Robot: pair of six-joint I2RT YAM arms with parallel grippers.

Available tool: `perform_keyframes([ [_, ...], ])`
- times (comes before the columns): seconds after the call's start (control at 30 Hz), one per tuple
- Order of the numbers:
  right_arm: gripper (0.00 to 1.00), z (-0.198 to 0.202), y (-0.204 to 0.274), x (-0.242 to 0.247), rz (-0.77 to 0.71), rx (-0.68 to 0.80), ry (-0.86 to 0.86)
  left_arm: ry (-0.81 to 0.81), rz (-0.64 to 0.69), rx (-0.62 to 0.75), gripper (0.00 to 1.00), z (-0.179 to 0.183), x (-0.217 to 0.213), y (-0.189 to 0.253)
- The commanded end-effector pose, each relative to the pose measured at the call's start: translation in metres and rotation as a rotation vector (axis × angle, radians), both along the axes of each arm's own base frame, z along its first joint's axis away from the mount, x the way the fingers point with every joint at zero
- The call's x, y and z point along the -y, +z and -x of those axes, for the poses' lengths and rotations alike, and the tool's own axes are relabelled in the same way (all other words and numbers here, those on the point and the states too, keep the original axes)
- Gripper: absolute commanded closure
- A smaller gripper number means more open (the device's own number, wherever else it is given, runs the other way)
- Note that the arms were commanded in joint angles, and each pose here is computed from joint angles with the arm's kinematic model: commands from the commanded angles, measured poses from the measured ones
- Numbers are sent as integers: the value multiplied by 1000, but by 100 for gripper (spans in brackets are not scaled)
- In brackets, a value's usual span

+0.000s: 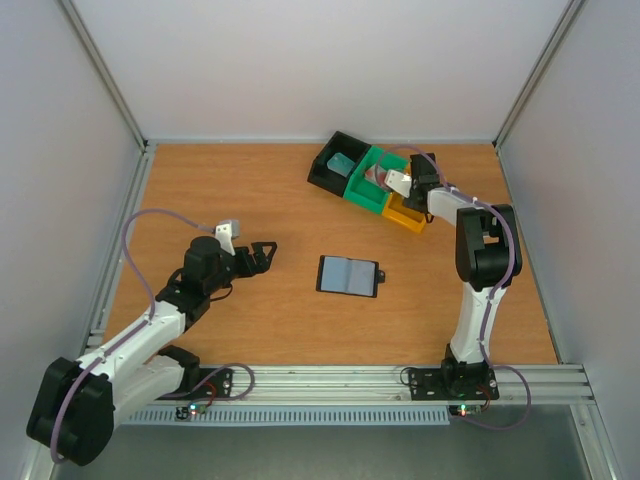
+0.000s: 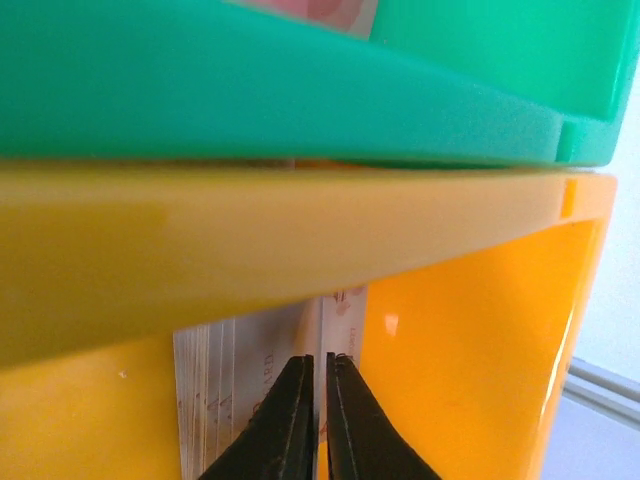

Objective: Take the credit cards out of the card holder

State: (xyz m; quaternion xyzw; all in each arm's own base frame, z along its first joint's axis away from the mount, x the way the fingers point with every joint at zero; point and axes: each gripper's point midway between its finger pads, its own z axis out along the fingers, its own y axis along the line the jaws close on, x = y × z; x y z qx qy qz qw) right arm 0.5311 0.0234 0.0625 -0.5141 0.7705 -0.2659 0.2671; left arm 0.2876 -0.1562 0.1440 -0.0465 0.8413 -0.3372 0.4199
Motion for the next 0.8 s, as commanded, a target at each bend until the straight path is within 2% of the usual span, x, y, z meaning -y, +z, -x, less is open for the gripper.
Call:
perform_keyframes([
  [0.0, 92, -5, 3, -6, 28, 20, 56, 2, 24, 35, 1, -4, 1, 5],
  [0.3, 54, 12, 6, 0, -8, -61, 30, -19, 54, 33, 1, -1, 5, 6],
  [0.37, 48, 14, 9, 2, -7, -65, 24, -20, 60, 30, 1, -1, 5, 6],
  [0.57, 34, 10, 19, 10, -18, -40, -7, -25, 67, 31, 1, 0, 6, 7],
  [0.77, 33, -8, 31, 26, 47, 68, -72, -27, 63, 29, 0, 1, 6, 7],
])
